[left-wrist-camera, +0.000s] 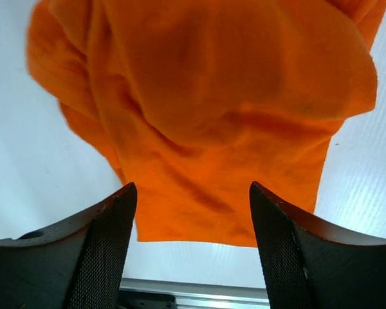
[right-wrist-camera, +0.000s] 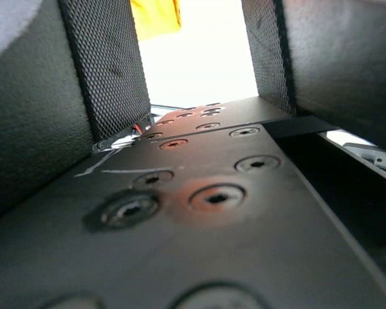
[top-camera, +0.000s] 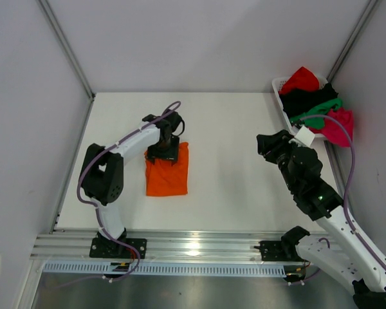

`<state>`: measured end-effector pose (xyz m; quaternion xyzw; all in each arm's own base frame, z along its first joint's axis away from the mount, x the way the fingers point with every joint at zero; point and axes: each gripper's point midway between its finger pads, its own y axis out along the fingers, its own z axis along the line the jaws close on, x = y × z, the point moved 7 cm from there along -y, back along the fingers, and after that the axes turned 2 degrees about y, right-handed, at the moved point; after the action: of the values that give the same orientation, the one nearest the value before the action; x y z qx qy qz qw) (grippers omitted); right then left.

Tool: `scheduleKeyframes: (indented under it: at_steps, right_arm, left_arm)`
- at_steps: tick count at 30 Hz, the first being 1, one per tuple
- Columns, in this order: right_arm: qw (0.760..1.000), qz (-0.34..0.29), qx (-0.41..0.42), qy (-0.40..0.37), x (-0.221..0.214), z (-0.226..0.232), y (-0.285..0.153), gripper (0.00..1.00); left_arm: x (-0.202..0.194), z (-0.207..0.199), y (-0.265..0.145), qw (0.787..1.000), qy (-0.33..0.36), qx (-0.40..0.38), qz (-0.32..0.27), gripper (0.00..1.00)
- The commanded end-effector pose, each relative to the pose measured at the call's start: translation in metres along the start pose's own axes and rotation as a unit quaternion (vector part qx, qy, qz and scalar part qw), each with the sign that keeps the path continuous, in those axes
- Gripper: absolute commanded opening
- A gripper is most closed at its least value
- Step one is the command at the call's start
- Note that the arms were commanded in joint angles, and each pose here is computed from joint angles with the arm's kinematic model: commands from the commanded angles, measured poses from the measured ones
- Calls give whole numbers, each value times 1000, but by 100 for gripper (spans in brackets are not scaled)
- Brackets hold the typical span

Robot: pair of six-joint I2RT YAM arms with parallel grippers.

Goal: Fold and stack the t-shirts
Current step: Fold the tshirt

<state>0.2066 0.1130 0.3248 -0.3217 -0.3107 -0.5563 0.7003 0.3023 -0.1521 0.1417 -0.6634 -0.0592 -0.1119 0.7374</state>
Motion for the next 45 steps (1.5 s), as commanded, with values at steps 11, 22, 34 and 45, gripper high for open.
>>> scheduleKeyframes:
  at_steps: [11,22,34,45]
  right_arm:
    - [999,-31,6,-4,25,9,-8,50]
    - [999,-49,4,-14,39,11,-16,51]
    - [998,-65,1,-18,53,10,-30,52]
    - [997,-69,16,-20,64,21,-31,53]
  left_arm:
    - [7,-33,23,995,-25,-81,49,73]
    - [8,-31,41,996,-20,-39,82,72]
    - [24,-22,55,993,-57,-60,88,72]
    - [26,-25,61,985,-66,-103,120,72]
